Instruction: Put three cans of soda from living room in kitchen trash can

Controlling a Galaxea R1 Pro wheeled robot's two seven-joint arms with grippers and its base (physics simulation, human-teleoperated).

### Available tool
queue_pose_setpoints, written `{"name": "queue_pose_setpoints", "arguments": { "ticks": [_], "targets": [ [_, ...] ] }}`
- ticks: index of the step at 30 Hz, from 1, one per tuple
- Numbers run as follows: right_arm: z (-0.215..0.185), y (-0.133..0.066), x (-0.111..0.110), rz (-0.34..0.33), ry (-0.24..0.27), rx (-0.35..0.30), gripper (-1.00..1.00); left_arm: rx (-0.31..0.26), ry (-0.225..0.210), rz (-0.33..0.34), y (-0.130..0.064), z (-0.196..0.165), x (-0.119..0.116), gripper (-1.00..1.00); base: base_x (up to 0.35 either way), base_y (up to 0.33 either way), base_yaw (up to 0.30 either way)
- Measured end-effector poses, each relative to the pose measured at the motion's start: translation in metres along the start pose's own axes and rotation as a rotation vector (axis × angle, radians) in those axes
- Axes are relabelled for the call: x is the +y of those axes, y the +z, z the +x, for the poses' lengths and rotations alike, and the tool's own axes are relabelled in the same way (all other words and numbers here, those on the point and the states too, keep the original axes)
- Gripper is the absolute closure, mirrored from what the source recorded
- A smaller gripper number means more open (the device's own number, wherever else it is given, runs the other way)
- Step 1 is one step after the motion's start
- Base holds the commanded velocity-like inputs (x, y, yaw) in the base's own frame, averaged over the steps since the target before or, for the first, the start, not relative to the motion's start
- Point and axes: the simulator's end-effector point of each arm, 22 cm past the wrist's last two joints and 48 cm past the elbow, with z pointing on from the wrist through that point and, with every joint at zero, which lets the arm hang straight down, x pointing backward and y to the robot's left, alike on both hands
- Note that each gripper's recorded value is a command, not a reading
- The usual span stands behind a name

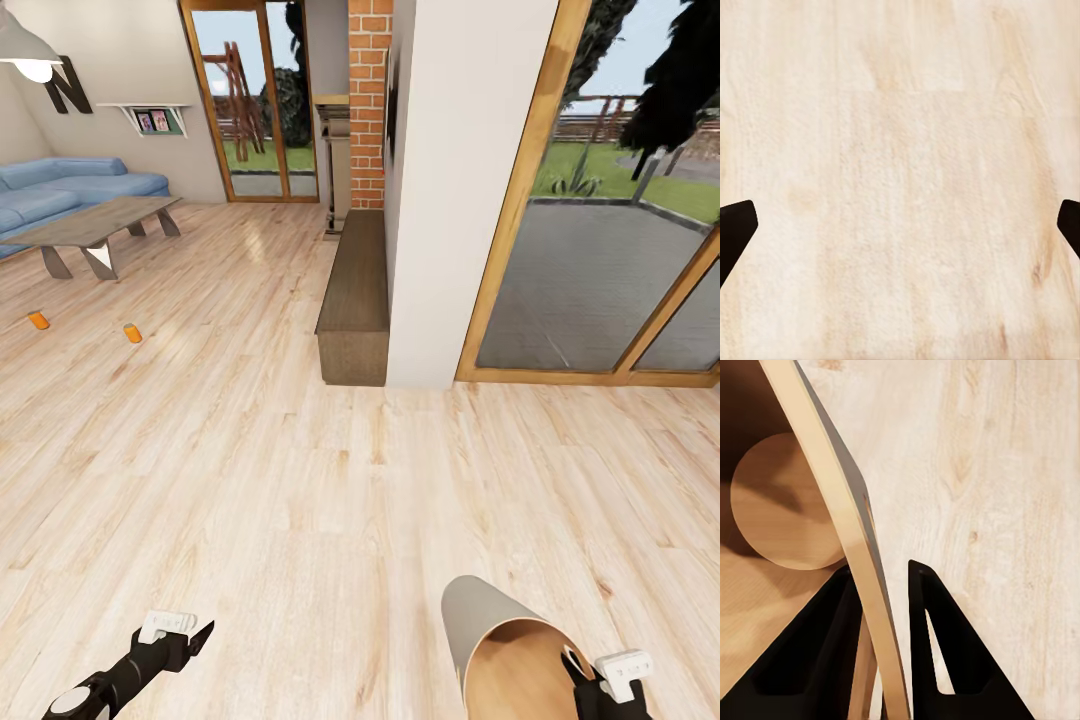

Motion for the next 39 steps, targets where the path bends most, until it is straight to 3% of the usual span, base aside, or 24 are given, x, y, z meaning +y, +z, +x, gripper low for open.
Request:
{"name": "queue_pose_setpoints", "arguments": {
  "ticks": [39],
  "targets": [
    [0.0, 0.002, 0.014, -0.018, 0.009, -0.007, 1.0, 0.0, 0.0, -0.001, 0.001, 0.0, -0.001, -1.0, 0.0, 0.0, 0.0]
  ]
}}
